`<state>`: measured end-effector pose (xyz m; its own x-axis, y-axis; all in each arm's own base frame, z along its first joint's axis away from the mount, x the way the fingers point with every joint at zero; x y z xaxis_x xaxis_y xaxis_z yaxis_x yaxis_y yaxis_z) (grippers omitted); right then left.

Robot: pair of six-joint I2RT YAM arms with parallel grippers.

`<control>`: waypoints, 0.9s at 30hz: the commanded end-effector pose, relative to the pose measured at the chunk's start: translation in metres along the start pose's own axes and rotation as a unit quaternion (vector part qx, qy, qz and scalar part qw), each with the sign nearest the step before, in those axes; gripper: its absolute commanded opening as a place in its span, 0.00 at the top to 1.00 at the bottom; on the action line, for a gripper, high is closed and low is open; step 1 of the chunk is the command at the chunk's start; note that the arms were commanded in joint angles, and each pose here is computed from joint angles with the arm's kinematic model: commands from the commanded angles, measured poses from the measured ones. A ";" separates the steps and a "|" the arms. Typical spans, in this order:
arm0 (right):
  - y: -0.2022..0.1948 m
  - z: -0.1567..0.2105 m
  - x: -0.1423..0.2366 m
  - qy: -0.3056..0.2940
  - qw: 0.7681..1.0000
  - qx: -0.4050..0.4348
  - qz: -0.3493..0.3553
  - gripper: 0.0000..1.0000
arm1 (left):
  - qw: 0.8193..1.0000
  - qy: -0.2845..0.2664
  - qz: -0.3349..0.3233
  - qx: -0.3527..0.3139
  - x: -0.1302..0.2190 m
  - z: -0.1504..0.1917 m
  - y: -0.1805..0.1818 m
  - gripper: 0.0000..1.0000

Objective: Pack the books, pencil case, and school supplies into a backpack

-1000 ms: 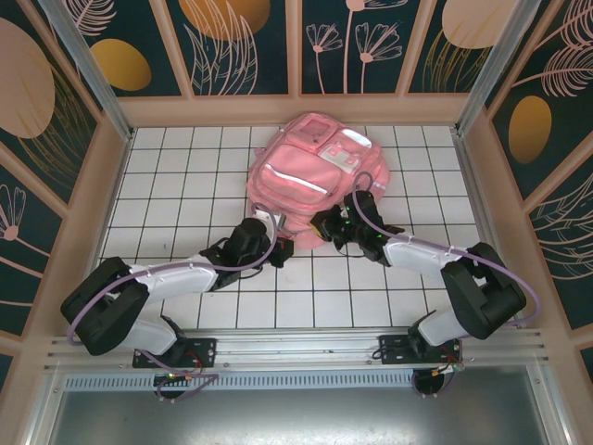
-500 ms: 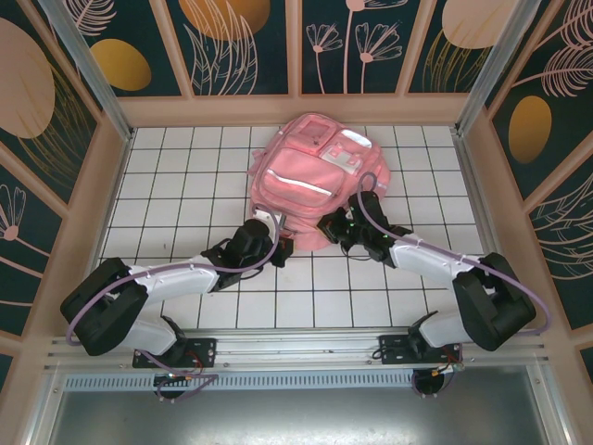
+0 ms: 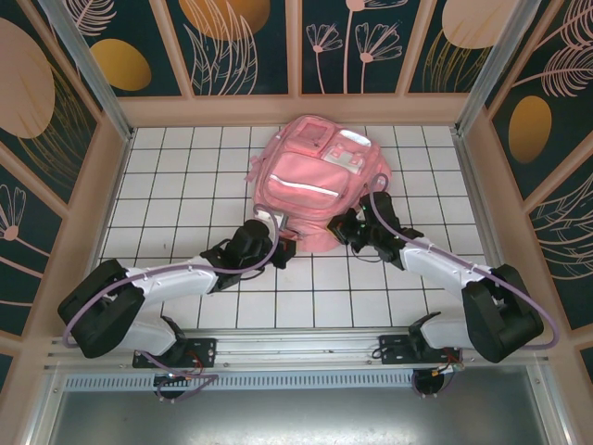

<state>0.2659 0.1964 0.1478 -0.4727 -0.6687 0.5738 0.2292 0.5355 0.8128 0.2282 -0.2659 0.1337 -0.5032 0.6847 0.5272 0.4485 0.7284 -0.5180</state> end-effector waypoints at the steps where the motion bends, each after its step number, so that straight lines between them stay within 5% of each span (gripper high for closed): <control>1: -0.018 -0.025 0.008 -0.064 0.997 -0.006 0.049 1.00 | 0.999 -0.008 -0.041 0.023 0.011 0.003 0.018 1.00; 27: -0.022 -0.058 0.036 -0.082 0.983 0.091 0.134 1.00 | 0.996 -0.020 -0.073 0.053 0.013 -0.001 0.044 1.00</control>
<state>0.2781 0.1632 0.1517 -0.4465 -0.5757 0.6850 0.1699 0.6970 0.6966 0.2345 -0.2406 0.1311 -0.5568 0.6329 0.5380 0.3668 0.7684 -0.5244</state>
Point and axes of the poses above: each hand's point on the last joint's axis, 136 mm out from that joint toward the fingers, its own x axis back along the fingers, its own y axis along the line the jaws close on, z = x × y, the point moved 5 cm from there along x, back along the fingers, and after that the axes turned 2 degrees about x, right-handed, at the moved point
